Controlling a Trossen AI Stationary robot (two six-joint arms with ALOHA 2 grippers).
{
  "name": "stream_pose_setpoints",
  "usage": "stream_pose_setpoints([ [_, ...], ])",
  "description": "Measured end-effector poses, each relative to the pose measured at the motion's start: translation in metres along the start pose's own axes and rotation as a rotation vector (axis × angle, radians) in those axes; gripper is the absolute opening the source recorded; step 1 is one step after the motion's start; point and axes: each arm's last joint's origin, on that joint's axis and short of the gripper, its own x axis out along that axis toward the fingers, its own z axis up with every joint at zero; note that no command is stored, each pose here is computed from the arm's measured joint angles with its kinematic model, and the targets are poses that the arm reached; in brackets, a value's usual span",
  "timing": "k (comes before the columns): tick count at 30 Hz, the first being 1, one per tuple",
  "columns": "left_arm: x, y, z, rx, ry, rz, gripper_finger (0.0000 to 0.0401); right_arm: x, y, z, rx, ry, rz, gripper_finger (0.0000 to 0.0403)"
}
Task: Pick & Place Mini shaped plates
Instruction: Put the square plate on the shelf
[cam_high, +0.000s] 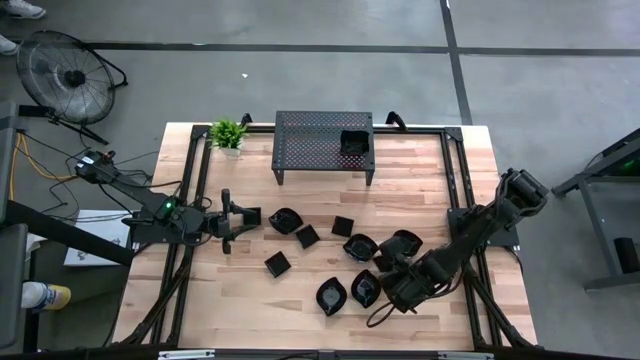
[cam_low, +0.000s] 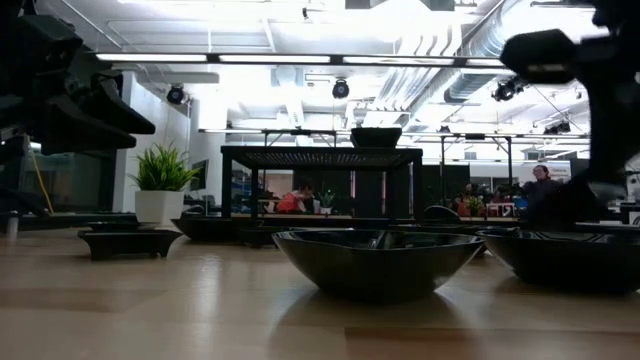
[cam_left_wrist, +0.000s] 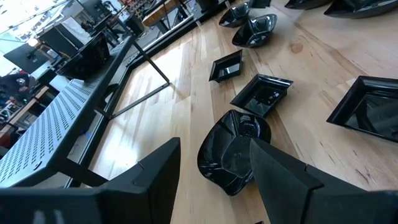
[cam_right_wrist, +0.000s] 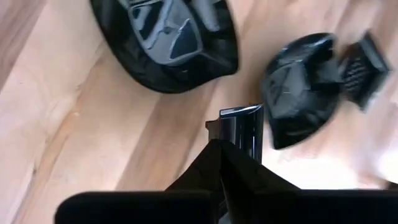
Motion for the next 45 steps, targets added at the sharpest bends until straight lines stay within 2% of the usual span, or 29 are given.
stream_pose_setpoints([
  [9,0.000,0.000,0.000,0.000,0.000,0.000,0.0188,-0.027,-0.020,0.022,0.020,-0.050,-0.161,0.0001],
  [15,0.000,0.000,0.000,-0.003,0.000,0.000,0.0188,-0.028,-0.045,0.034,0.087,-0.099,-0.280,0.0000],
  [20,0.000,0.000,0.000,-0.003,0.000,0.000,0.0188,-0.023,-0.069,0.047,0.018,-0.162,-0.329,0.0000],
  [25,0.000,0.000,0.000,-0.003,0.000,0.000,0.0188,-0.018,-0.104,0.063,-0.067,-0.257,-0.416,0.0000],
  [30,0.000,0.000,0.000,-0.003,0.000,0.000,0.0188,-0.012,-0.149,0.068,-0.065,-0.332,-0.469,0.0000],
  [35,0.000,0.000,0.000,-0.003,0.000,0.000,0.0188,-0.005,-0.194,0.060,-0.098,-0.329,-0.529,0.0000],
  [45,0.000,0.000,0.000,-0.003,0.001,0.001,0.0188,0.003,-0.268,0.033,-0.054,-0.381,-0.589,0.0000],
])
